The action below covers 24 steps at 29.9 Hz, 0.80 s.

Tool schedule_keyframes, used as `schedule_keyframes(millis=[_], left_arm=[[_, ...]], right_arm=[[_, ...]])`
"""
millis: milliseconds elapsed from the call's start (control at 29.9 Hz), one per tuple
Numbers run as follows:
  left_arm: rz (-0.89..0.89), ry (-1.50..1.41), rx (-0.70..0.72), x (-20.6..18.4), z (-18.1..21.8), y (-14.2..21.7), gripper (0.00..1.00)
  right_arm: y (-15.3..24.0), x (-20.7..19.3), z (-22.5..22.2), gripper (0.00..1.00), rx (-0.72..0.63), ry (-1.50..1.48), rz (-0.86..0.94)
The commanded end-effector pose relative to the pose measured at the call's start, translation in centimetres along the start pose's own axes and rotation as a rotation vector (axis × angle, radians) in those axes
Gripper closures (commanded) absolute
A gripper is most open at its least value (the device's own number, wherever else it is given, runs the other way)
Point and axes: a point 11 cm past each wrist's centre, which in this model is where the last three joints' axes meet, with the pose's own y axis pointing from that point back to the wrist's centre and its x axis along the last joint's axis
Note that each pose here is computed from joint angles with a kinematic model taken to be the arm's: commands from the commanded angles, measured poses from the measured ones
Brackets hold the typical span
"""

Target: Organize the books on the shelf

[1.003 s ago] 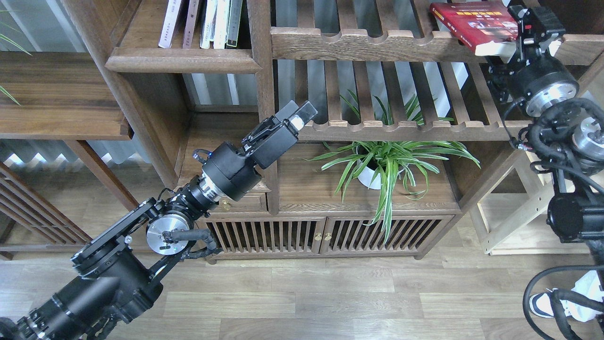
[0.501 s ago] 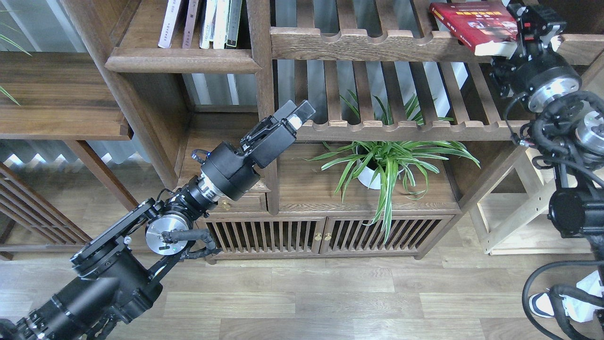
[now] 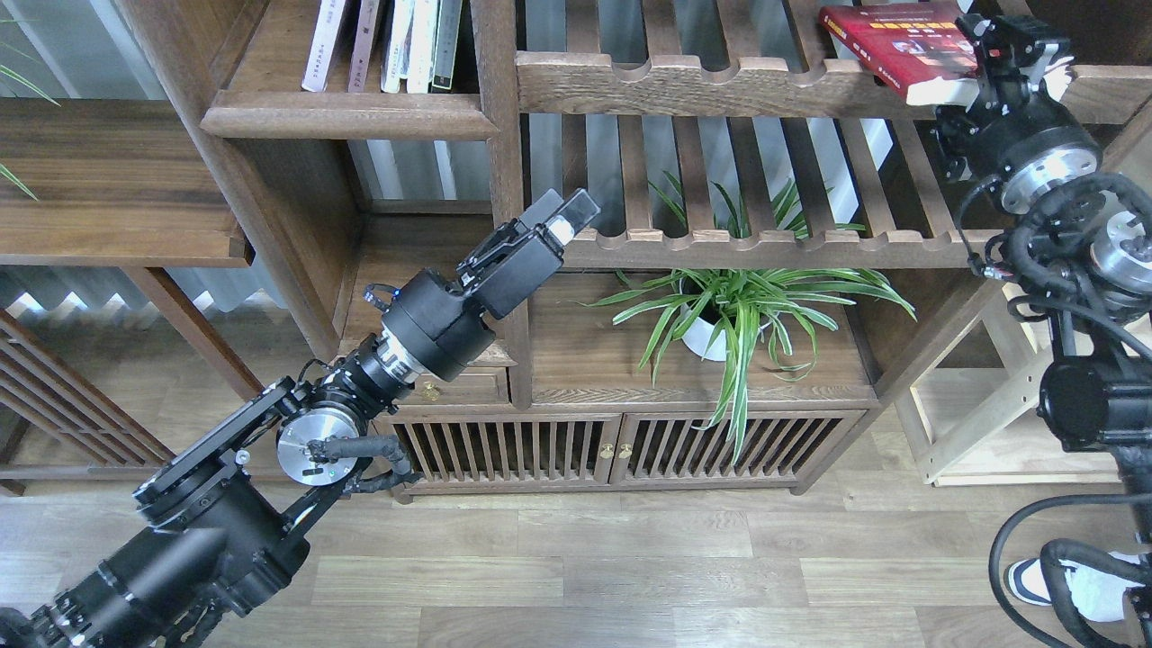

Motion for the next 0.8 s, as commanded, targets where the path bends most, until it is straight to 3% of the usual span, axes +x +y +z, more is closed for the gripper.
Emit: schedule_keyframes(millis=[0,769], left_arm=[[0.0,0.0,-0.002,0.01,0.05,0.0,0.01],[0.009,0.009,-0.004,0.19,-0.14,0.29,0.01]], right_arm=[[-0.02,0.27,-0.02,0.46,0.002,-0.003,0.009],[-0.21,0.87,-0.16,0.66,0.02,-0.027,0.016]])
